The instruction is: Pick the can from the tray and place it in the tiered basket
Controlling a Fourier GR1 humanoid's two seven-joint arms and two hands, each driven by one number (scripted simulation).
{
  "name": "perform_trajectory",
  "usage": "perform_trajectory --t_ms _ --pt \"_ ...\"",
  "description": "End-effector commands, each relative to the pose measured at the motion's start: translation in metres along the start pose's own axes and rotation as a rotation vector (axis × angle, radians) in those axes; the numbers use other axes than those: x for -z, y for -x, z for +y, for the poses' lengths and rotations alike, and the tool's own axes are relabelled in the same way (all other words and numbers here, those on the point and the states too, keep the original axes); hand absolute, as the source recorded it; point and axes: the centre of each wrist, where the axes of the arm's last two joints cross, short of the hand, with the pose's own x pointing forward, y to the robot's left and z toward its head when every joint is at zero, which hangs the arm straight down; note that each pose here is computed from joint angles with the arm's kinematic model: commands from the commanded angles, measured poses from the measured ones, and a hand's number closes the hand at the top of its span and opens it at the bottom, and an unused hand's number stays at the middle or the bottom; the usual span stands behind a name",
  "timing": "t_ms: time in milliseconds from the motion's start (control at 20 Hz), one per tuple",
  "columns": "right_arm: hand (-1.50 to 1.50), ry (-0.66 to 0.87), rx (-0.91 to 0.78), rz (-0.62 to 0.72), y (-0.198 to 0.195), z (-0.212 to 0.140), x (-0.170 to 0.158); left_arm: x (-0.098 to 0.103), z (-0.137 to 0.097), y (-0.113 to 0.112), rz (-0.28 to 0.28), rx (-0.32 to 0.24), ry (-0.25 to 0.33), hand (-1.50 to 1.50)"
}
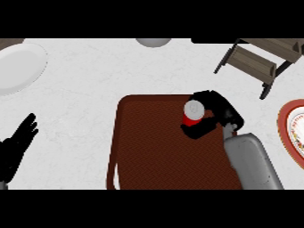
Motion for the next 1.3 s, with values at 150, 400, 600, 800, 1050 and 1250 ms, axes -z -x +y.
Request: perform_trajectory --t_ms 150,400,600,800,1050,1250 --pt "1.5 0.522 -0.236 0.175 -0.115 -0.03 -0.003 0.008 -0.008 -0.014 -0.029 0.032 0.055 0.0" --pt "1.5 0.863 -0.319 0.28 -0.197 -0.039 -0.017 0.011 -0.012 -0.014 -0.02 0.035 0.063 0.0" --pt "1.5 1.06 -0.336 0.291 -0.263 -0.043 -0.038 0.012 -0.021 -0.012 -0.018 0.028 0.07 0.0" --pt "1.5 1.168 -0.343 0.309 -0.314 -0.049 -0.056 0.016 -0.021 -0.022 -0.042 0.031 0.072 0.0" --pt "1.5 1.231 -0.274 0.286 -0.346 -0.064 -0.061 0.021 -0.015 -0.028 -0.049 0.038 0.039 0.0" --pt "1.5 1.298 -0.249 0.282 -0.348 -0.098 -0.057 0.018 -0.023 -0.029 -0.043 0.021 0.054 0.0"
